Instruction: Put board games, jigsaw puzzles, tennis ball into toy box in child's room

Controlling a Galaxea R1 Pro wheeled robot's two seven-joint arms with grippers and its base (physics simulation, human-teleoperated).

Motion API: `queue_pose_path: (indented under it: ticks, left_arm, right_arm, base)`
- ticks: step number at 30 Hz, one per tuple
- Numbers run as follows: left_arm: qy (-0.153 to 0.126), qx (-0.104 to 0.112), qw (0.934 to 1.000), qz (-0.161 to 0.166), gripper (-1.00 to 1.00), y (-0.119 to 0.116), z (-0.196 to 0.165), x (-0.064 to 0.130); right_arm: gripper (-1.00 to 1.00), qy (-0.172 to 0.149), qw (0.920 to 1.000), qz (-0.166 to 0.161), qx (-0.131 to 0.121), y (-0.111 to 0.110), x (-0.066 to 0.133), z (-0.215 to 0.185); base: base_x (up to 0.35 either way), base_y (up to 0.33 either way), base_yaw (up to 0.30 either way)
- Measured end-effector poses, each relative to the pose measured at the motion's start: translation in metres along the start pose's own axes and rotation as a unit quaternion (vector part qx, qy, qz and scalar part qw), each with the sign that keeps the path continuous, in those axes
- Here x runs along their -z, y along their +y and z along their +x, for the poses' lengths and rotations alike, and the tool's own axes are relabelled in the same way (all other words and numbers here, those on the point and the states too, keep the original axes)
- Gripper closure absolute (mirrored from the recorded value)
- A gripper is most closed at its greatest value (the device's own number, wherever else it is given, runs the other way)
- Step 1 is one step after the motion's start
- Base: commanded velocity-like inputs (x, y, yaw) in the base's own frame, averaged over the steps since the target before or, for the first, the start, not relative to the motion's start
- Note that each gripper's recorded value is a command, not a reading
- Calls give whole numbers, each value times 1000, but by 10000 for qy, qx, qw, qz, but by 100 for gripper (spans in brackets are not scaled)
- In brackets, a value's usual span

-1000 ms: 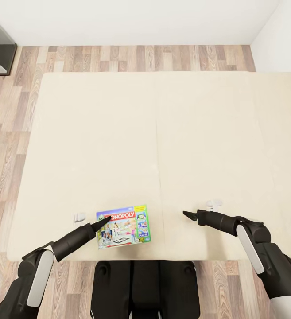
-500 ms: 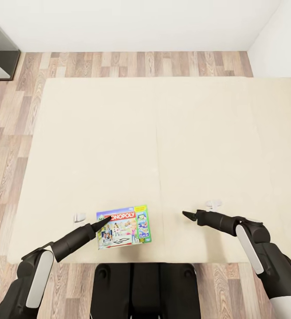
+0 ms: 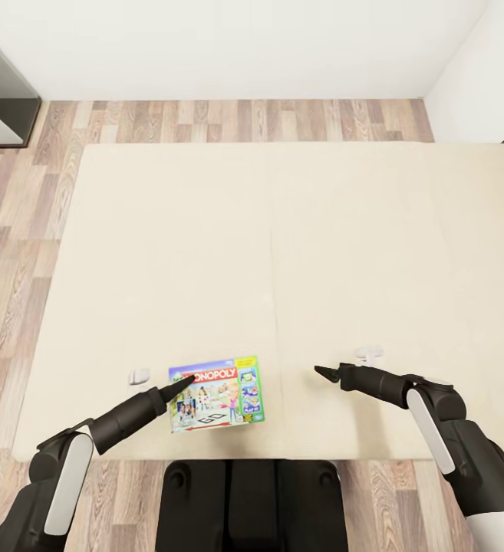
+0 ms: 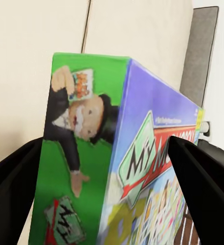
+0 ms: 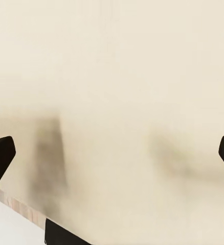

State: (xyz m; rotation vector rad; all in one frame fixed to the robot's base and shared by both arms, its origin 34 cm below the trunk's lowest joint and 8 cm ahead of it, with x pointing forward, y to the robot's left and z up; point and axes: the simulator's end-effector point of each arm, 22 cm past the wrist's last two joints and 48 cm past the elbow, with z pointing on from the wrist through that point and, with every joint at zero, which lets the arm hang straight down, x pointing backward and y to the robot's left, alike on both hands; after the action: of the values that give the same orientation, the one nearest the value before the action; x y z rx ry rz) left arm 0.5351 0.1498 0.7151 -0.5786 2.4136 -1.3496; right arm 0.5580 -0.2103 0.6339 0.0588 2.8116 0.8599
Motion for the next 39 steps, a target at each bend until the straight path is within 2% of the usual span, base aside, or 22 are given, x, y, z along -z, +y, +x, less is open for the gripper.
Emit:
queue_pose_path:
  ticks: [15,19,27,39]
  left_arm:
    - [-67,-33,9999,75,100,-13,-4,-1]
    - [-80,-32,10000,-35,100,-10,-5,-3]
    - [-159,57,9987,-474,100,2,-4,-10]
    - [-253,126,9984,-487,100,-10,-5,-15]
  right_arm:
    - [-100,-97,9999,-21,68,7,6,-10]
    - [-100,-124,9999,-29,86,9,8,-13]
    - [-100,-166,9998,-30,130,12,12,-18]
    - [-100,-218,9996,-17,168,15,20,-26]
  base:
    - [0,0,0]
    - [0,0,0]
    - [0,0,0]
    - [0,0,0]
